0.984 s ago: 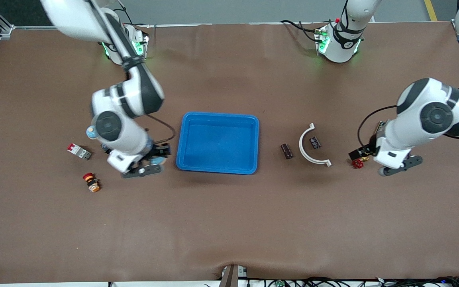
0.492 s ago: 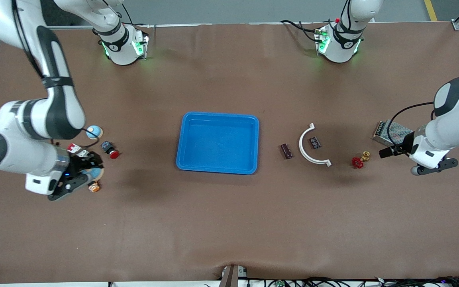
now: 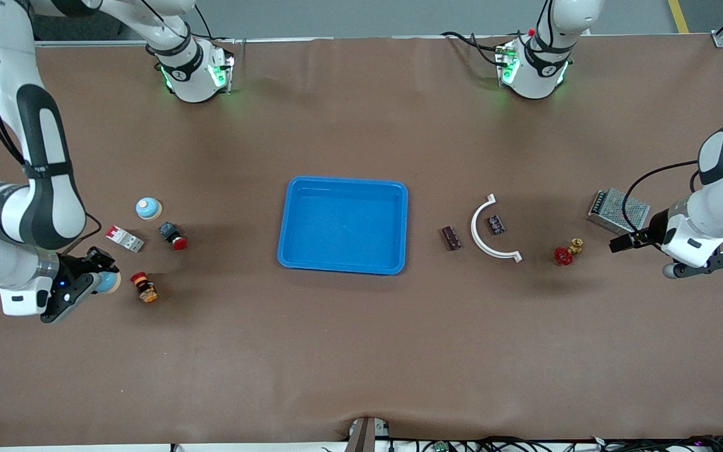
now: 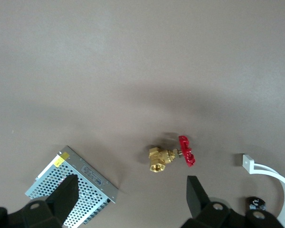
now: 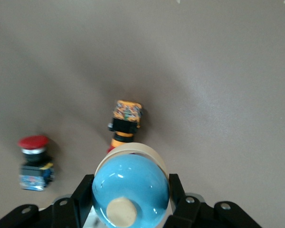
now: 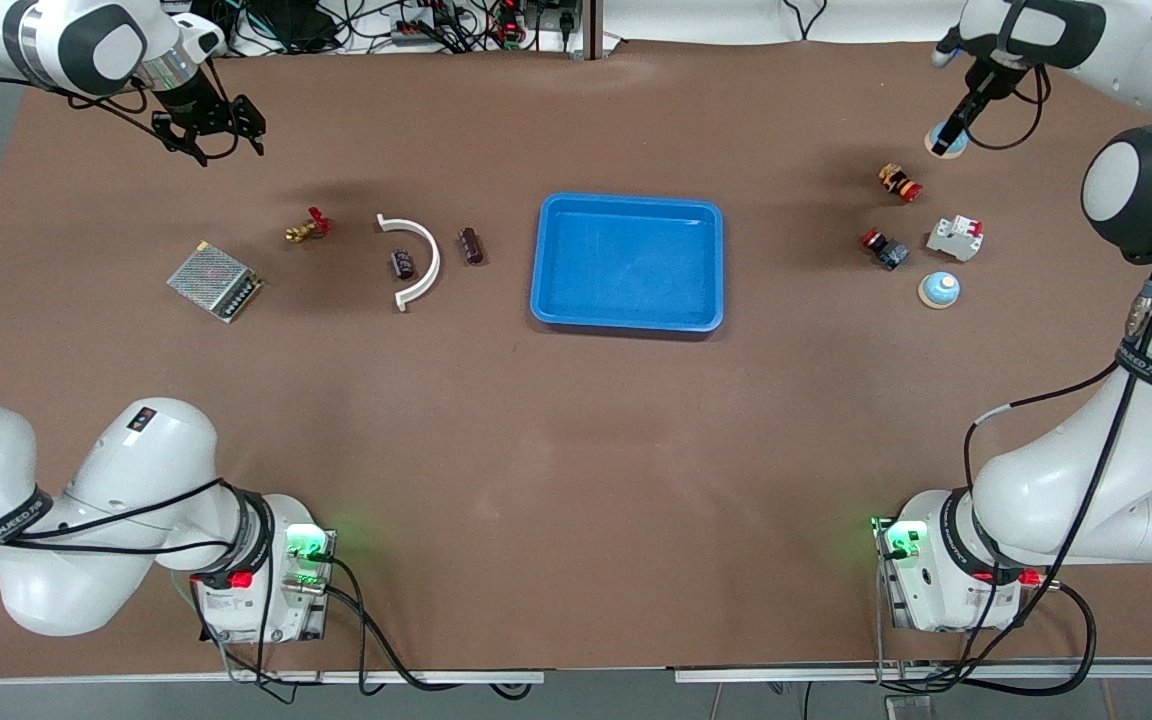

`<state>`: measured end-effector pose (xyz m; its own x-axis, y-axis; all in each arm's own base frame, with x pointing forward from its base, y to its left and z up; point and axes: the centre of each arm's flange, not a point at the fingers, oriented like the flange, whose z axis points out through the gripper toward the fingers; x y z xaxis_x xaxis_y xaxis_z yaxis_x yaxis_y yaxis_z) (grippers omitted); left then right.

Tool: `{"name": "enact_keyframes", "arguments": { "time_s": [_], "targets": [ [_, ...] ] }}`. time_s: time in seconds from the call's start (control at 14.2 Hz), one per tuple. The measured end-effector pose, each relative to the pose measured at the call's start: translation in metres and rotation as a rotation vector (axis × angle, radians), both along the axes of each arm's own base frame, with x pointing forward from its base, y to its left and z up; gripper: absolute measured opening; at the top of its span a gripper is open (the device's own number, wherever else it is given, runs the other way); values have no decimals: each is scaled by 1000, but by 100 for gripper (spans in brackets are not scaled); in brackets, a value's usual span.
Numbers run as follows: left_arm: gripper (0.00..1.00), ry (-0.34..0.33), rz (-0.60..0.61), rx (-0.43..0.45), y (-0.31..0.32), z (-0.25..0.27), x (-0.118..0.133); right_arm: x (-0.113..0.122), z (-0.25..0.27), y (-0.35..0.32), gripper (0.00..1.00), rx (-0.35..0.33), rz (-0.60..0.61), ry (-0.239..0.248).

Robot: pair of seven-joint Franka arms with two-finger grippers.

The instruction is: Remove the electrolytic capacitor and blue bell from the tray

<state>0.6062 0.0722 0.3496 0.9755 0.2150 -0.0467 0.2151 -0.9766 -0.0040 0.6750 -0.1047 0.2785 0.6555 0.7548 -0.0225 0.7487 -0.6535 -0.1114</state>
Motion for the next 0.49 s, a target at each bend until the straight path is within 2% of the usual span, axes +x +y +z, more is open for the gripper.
{"name": "enact_keyframes", "arguments": {
  "time_s": [0.21, 0.49],
  "targets": [
    [100, 10, -23, 7, 9, 2, 1, -2, -26, -8, 67, 8, 72, 17],
    [100, 78, -44, 52, -3, 32, 16, -7, -48, -26, 67, 20, 128, 34]
  ]
}}
